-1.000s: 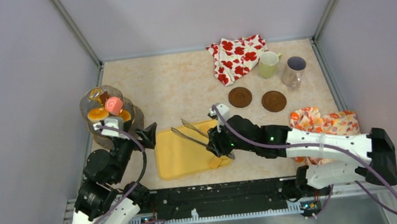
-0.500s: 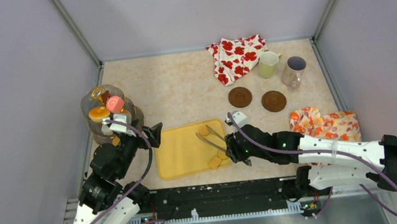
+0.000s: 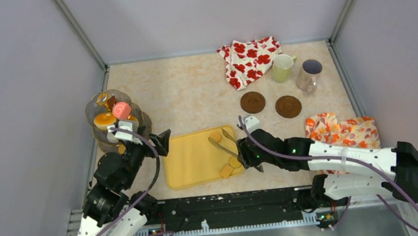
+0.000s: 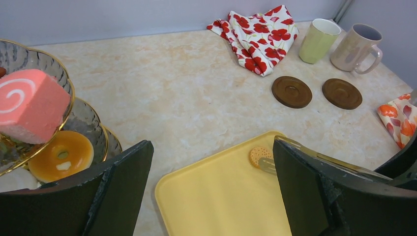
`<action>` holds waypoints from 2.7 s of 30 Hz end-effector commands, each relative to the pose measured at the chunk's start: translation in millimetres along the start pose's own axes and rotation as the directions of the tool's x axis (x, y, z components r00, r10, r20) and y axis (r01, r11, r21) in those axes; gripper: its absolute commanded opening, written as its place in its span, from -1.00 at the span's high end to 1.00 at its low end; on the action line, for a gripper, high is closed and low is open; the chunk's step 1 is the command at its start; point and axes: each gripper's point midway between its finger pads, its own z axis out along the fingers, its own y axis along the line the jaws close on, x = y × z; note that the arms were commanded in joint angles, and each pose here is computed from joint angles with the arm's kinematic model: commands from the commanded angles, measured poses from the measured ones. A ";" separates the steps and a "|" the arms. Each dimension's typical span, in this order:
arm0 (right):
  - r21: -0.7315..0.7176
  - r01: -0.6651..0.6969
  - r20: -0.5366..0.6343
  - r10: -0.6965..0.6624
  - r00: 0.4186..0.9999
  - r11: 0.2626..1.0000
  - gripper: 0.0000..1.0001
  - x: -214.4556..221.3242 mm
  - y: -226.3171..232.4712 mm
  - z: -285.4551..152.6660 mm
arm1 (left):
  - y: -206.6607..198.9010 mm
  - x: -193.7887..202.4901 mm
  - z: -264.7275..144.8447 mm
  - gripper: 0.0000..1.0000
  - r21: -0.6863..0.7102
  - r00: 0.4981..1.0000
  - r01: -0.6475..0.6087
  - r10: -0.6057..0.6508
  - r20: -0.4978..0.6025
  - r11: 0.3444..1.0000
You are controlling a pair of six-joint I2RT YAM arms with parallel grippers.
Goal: Serve the afternoon tea
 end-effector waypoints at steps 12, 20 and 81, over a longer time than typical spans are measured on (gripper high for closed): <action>-0.011 -0.003 0.028 0.004 1.000 1.000 0.09 -4.1 1.3 18.2 | -1.2 -11.9 0.4 -0.98 0.007 0.999 -0.003 0.003 0.052 1.000; -0.018 0.000 0.020 0.001 1.000 1.000 0.10 -2.7 2.4 24.5 | -0.4 -12.7 -0.5 -0.98 0.003 0.998 -0.002 0.002 0.055 1.000; -0.392 0.029 0.140 0.028 0.990 0.920 0.28 -114.3 160.9 73.4 | 0.8 -15.3 -3.1 -0.98 -0.002 0.998 0.003 -0.003 0.069 1.000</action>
